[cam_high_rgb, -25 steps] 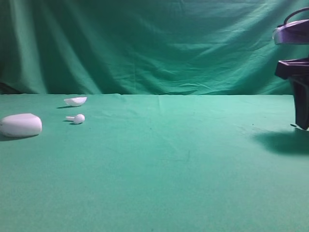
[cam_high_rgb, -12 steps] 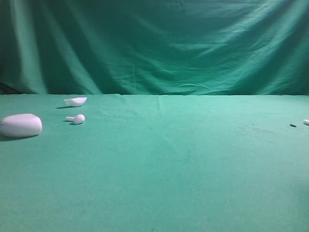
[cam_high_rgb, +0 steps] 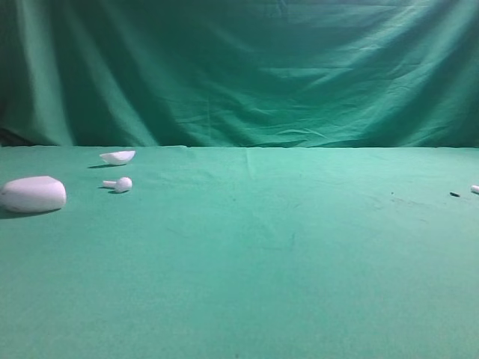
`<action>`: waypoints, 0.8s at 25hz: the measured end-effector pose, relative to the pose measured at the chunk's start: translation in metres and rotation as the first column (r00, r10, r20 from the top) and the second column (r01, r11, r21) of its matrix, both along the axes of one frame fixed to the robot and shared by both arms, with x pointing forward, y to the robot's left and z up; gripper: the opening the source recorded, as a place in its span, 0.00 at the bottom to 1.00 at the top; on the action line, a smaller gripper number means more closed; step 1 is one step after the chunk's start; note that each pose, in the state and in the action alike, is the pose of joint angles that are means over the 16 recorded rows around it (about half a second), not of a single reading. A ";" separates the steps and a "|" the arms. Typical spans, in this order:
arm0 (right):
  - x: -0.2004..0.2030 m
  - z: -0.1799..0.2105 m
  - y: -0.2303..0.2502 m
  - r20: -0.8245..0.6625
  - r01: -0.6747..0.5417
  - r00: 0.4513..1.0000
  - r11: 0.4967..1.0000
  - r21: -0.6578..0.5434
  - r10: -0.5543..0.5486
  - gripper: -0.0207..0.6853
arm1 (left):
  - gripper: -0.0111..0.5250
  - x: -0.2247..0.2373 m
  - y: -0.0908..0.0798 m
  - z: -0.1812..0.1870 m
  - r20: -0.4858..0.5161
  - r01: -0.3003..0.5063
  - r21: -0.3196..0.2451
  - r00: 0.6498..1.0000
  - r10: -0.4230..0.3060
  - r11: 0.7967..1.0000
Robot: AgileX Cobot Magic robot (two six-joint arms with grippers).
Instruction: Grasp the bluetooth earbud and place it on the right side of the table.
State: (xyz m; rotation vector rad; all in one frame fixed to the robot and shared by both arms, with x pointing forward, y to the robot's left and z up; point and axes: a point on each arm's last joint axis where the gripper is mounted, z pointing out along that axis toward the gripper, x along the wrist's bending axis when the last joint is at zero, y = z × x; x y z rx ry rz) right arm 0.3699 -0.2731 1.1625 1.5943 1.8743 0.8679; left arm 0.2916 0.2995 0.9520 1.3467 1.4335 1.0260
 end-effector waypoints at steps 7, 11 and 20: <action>-0.072 -0.009 -0.014 0.160 0.002 0.987 0.998 0.060 -0.012 0.03 | 0.02 0.000 0.000 0.000 0.000 0.000 0.000 1.000 0.000 1.000; -0.104 -0.019 -0.021 0.258 -0.001 0.966 0.996 0.093 -0.023 0.03 | 0.02 0.000 0.000 0.000 0.000 0.000 0.000 1.000 0.000 1.000; -0.144 -0.030 -0.029 0.416 -0.017 0.908 0.990 0.137 -0.042 0.03 | 0.02 0.000 0.000 0.000 0.000 0.000 0.000 1.000 0.000 1.000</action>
